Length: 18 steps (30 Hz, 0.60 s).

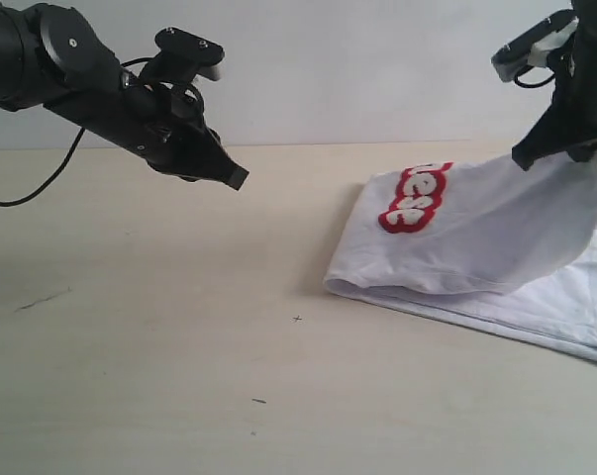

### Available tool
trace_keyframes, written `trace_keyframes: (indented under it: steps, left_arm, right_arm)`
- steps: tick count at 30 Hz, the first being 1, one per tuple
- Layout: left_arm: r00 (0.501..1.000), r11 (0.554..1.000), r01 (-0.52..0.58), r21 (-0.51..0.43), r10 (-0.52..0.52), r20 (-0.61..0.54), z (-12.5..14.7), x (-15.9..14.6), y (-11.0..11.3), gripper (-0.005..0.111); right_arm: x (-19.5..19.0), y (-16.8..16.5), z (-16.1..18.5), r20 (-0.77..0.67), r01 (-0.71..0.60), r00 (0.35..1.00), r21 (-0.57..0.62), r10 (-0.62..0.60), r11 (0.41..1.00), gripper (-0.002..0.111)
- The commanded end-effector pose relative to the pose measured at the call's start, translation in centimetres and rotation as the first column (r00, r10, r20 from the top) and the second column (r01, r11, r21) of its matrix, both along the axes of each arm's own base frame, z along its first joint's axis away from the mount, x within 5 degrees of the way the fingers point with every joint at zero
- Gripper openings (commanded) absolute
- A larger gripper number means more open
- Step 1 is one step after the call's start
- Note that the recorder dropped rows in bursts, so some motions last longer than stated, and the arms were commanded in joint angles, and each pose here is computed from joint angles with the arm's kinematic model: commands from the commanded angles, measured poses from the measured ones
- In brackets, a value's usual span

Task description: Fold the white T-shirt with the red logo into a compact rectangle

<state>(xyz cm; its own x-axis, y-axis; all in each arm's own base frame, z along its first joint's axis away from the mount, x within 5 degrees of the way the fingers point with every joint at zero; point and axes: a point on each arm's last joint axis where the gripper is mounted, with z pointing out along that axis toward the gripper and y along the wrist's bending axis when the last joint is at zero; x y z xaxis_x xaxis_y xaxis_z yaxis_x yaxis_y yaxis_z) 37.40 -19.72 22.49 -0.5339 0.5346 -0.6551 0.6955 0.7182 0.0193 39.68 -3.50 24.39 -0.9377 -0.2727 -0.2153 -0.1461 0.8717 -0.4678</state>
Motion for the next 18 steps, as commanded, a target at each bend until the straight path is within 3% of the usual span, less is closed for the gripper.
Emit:
trace_keyframes:
  steps: [1,7,11,15,18]
  left_arm:
    - [0.999,1.0,-0.013,-0.013,0.013,0.03,0.5,0.2,0.1,0.0]
    - [0.999,1.0,-0.013,-0.013,0.013,0.03,0.5,0.2,0.1,0.0]
    - [0.999,1.0,-0.014,-0.014,0.014,0.031,0.5,0.2,0.1,0.0]
    - [0.999,1.0,-0.014,-0.014,0.014,0.031,0.5,0.2,0.1,0.0]
    - [0.999,1.0,-0.014,-0.014,0.014,0.031,0.5,0.2,0.1,0.0]
  right_arm:
    - [-0.1,-1.1,-1.0,-0.078,0.03,0.996,-0.139,-0.041,0.99,0.0]
    - [0.3,-2.2,-2.7,-0.157,0.022,0.985,-0.28,-0.069,0.96,0.001]
    - [0.1,-3.1,-3.4,-0.25,0.004,0.961,-0.422,-0.121,0.907,0.009]
    - [0.3,-3.2,-3.6,-0.226,0.02,0.966,-0.429,-0.128,0.903,0.023]
    - [0.4,-3.2,-3.6,-0.212,0.025,0.969,-0.429,-0.128,0.903,0.043]
